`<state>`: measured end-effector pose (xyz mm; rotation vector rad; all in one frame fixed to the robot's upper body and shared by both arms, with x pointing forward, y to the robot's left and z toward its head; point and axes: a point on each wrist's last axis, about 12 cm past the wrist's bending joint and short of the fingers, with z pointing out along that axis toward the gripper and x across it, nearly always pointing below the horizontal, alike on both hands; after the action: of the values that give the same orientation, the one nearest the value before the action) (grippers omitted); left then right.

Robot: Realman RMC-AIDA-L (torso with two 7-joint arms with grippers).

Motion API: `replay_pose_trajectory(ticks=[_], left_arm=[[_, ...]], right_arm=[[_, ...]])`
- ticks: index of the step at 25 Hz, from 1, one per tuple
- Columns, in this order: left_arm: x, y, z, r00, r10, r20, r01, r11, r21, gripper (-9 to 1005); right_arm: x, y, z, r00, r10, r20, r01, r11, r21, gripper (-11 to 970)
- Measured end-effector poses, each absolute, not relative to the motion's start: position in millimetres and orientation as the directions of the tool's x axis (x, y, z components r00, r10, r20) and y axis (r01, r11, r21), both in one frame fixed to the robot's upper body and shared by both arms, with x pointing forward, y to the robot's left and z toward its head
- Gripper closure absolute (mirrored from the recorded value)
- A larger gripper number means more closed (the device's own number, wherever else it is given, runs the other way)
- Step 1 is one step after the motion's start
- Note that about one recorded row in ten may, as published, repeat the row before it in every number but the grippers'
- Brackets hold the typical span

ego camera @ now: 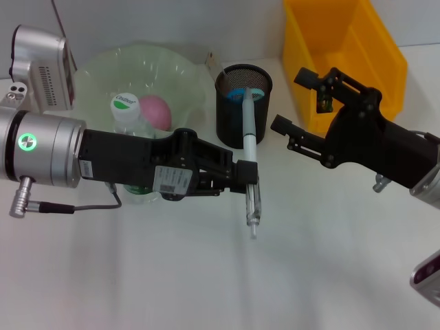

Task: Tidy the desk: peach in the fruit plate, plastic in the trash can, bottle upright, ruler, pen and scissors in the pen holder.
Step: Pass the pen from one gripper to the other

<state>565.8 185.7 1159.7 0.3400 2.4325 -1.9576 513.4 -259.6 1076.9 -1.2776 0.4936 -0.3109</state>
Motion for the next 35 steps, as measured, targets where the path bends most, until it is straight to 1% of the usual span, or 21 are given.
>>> replay_pose_trajectory(ticks=[3,14,23,35], left_arm=[[565.7,185.6,1160.6,-0.976,0.177,-0.130,0.166,0.208,-0.964,813],[564.7,186.6,1160.9,-0.976,0.186,-0.111,0.151,0.216,-0.965,814],[564.1,188.1,1158.7,-0.977,0.191,-0.091,0.136,0.240,-0.961,814],[562.8,189.5,1157.3,-0.979,0.188,-0.075,0.121,0.244,-0.962,813]], right_arm=[[510.1,-259.0,1075.8,0.863,-0.484,-0.148,-0.022,0.256,-0.966,220],[506.4,-249.2,1072.4,0.891,-0.427,-0.152,-0.052,0.236,-0.970,221],[514.4,-242.0,1078.5,0.909,-0.398,-0.123,-0.035,0.222,-0.974,221],[515.6,-235.4,1079.6,0.929,-0.352,-0.111,-0.042,0.198,-0.979,222]])
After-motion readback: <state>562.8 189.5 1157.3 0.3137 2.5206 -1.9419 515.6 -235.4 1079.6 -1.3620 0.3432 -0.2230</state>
